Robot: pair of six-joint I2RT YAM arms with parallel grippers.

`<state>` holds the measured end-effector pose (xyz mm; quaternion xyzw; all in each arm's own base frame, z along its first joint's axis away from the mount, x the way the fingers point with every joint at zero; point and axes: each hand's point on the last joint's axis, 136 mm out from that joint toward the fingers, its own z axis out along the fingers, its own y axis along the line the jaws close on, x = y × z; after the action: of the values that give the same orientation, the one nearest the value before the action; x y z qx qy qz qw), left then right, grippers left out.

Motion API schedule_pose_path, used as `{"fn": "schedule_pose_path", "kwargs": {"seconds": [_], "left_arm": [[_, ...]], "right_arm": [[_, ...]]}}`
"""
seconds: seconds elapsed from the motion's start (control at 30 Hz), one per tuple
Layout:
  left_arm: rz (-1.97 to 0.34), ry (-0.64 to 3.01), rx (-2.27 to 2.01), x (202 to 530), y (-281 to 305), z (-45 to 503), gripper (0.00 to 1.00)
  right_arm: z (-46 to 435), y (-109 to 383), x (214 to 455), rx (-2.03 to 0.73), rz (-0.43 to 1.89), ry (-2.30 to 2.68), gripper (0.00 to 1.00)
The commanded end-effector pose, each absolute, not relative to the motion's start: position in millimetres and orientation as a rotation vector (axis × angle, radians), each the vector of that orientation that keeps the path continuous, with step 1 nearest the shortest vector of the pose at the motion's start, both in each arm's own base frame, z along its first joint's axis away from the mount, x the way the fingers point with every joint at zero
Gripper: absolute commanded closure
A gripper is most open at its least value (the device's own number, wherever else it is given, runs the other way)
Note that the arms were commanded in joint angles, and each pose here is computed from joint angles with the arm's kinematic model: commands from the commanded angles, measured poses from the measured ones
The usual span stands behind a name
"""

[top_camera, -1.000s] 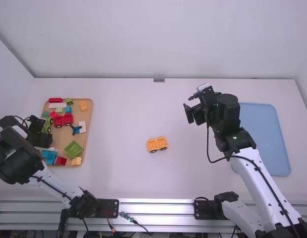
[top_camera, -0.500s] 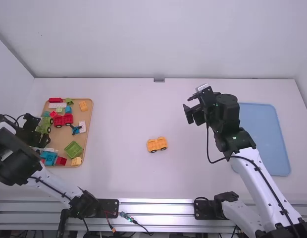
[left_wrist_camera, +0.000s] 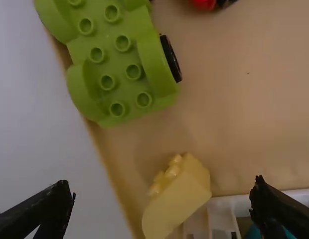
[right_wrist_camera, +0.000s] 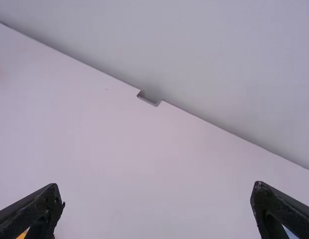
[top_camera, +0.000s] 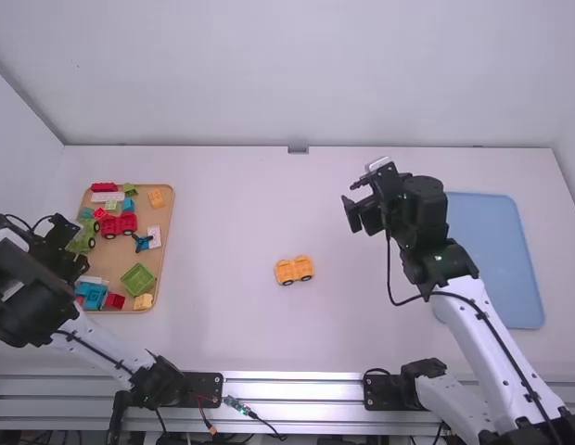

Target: Assemble lego blocks to make yellow taxi

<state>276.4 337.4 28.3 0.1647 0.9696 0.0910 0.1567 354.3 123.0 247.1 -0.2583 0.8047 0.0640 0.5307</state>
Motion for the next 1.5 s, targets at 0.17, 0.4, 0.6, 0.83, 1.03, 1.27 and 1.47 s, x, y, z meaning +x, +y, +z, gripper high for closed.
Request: {"fn": "schedule_pose_path", "kwargs": {"seconds": [0.17,0.4,0.6,0.83,1.03,1.27,1.47], "left_arm": [[0.259,2.792,0.476,266,344,25,0.11],[0.267,2.784,0.453,269,345,21,0.11],[0.239,2.782,0.451,271,341,10,0.11],[0.196,2.795,0.443,271,339,-8,0.1],[0.171,2.799,0.459,270,336,-13,0.18],[0.187,2.828,0.375,270,342,-8,0.25],[0.181,2.862,0.353,272,338,-7,0.42]], "right_arm": [[267,135,354,-0.639,0.169,1.865,0.01],[265,128,356,-0.624,0.156,1.877,0.01],[265,127,356,-0.615,0.158,1.882,0.01],[265,127,356,-0.615,0.159,1.882,0.01],[265,128,356,-0.617,0.16,1.879,0.01],[267,128,356,-0.617,0.16,1.871,0.01],[267,128,356,-0.617,0.16,1.872,0.01]]}}
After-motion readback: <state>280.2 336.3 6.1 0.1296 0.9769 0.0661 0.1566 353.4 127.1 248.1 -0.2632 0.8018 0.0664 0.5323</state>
